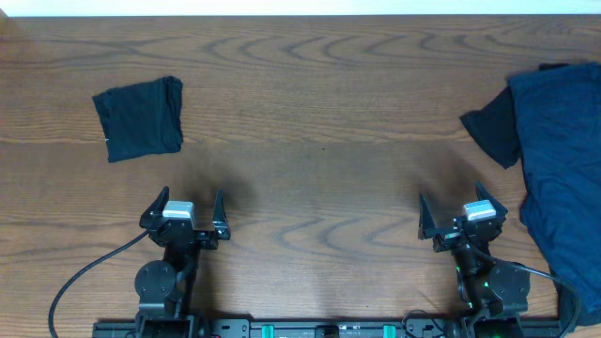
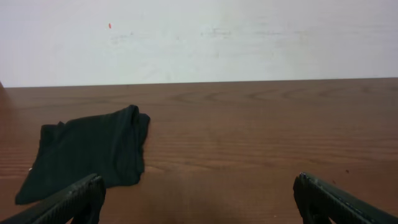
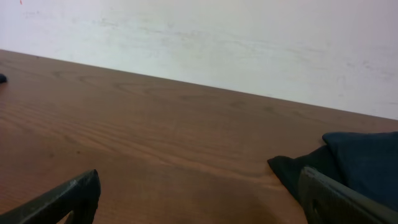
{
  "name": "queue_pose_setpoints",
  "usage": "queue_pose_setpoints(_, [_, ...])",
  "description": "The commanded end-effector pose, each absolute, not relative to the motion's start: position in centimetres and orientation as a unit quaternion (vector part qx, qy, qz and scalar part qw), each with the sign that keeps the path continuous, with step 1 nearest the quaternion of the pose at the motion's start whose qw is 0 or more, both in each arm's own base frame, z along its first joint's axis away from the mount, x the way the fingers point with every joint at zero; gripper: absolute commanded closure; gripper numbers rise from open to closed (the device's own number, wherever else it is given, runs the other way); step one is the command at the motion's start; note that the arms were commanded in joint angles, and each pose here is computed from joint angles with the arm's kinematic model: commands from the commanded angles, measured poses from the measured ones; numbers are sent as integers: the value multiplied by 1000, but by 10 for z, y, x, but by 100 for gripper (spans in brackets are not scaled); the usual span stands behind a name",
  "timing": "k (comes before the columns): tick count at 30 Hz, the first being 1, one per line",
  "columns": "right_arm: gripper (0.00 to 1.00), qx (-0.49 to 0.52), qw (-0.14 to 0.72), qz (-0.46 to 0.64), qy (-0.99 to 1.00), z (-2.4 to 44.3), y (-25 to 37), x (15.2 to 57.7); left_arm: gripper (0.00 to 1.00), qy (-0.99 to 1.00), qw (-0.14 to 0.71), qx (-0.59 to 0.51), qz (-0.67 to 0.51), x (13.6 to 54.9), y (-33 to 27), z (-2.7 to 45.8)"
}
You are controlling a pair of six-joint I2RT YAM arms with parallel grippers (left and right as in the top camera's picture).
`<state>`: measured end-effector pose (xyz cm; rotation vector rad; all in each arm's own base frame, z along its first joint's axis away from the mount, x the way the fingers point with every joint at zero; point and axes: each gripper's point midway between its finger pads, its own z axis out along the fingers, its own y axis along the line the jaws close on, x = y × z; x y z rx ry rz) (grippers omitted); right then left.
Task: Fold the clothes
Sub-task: 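Move the right gripper to the dark clothes pile at right edge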
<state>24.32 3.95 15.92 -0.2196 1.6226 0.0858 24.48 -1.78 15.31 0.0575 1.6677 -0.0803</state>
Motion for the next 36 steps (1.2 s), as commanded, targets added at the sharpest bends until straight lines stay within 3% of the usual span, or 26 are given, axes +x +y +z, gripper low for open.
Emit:
queue_pose_setpoints(1, [1,-98,683,32,723,159,38,243,2,755,653,36,-40,243,-22,139])
queue_pose_setpoints(36, [1,-97,709,30,698,177,38,244,2,755,653,36,-40,243,-22,139])
